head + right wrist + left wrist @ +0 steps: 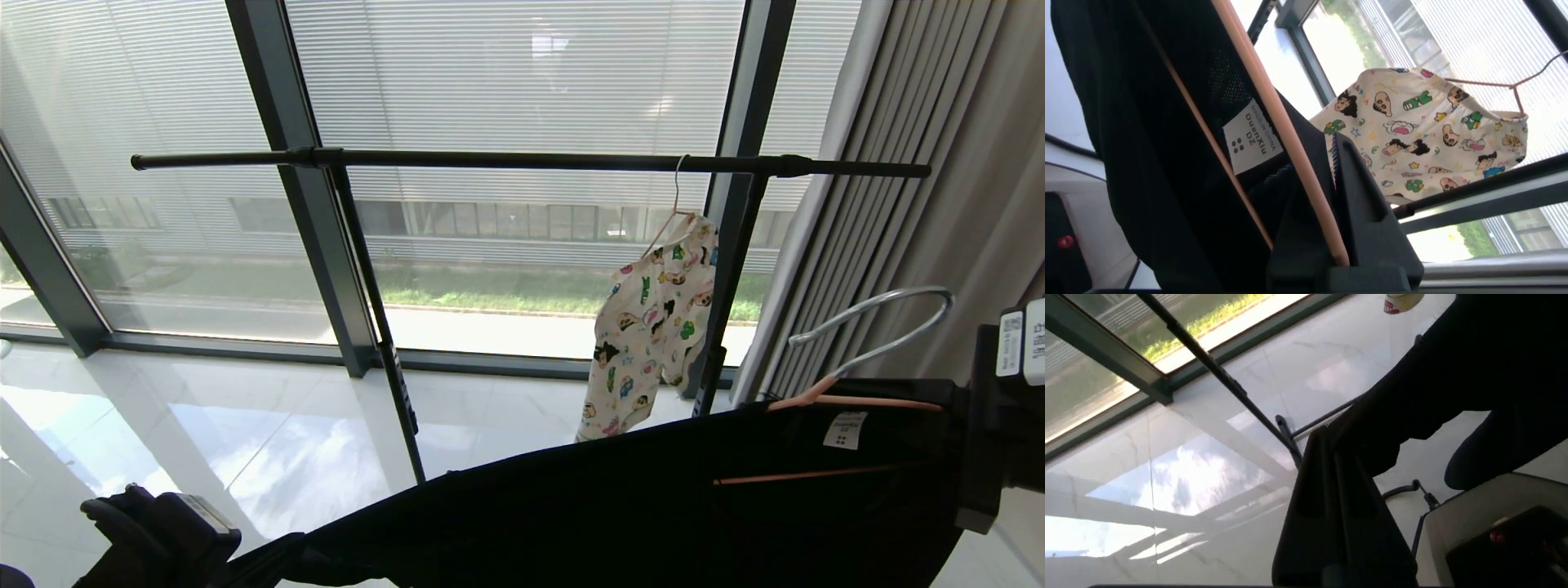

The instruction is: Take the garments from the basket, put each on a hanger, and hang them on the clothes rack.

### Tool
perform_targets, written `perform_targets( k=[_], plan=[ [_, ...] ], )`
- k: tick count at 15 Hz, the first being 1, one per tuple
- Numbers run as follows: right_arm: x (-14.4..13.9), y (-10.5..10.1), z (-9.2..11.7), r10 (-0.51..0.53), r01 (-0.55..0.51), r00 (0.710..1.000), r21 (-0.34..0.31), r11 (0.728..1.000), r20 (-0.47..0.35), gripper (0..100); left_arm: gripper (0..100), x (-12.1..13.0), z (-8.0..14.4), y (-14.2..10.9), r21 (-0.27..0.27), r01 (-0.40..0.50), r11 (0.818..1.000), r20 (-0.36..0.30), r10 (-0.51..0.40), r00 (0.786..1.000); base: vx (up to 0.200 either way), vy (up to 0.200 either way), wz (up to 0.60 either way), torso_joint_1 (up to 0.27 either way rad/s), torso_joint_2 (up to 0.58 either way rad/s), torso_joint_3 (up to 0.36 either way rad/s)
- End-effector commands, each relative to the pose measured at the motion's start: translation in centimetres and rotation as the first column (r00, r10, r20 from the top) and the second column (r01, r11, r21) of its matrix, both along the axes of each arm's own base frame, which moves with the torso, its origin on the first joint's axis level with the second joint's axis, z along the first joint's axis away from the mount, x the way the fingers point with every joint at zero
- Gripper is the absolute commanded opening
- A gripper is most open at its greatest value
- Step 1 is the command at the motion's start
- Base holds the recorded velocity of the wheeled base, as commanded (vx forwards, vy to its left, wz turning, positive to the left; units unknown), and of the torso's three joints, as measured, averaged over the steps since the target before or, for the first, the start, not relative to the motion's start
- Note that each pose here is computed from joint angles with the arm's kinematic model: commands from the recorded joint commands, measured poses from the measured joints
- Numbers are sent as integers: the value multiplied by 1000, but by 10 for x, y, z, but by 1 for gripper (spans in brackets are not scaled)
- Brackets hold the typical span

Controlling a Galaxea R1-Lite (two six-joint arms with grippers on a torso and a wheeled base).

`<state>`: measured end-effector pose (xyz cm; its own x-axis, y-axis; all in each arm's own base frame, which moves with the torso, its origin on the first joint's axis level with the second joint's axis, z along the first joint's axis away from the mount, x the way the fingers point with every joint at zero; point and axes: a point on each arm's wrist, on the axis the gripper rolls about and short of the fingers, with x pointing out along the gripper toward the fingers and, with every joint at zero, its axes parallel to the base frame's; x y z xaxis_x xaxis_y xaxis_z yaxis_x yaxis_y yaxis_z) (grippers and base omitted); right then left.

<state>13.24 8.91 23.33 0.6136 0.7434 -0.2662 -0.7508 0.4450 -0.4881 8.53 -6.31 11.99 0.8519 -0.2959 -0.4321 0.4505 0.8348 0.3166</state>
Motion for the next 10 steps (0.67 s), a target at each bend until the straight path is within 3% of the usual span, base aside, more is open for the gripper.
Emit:
perform_targets(
  k=[1,3,5,7,10],
  plan=[
    [-2,-1,1,1,-1,1000,4,1000,5,0,0,-2,4,4,-31,-20,999,28,21,999,0,0,0,0,0,0],
    [-2,-1,1,-2,2,1000,5,1000,6,0,0,0,10,8,-60,-64,996,50,67,997,0,0,0,0,0,0],
    [-1,-1,1,-2,2,1000,3,1000,6,0,0,9,41,2,-172,-75,982,122,97,988,0,0,0,0,0,0],
    [-1,-1,1,-5,5,1000,3,1000,4,0,0,18,70,0,-239,-83,967,195,132,972,0,0,0,0,0,0],
    [0,-1,1,-6,6,1000,2,1000,2,0,0,22,69,8,-229,-157,961,193,202,960,0,0,0,0,0,0]
  ],
)
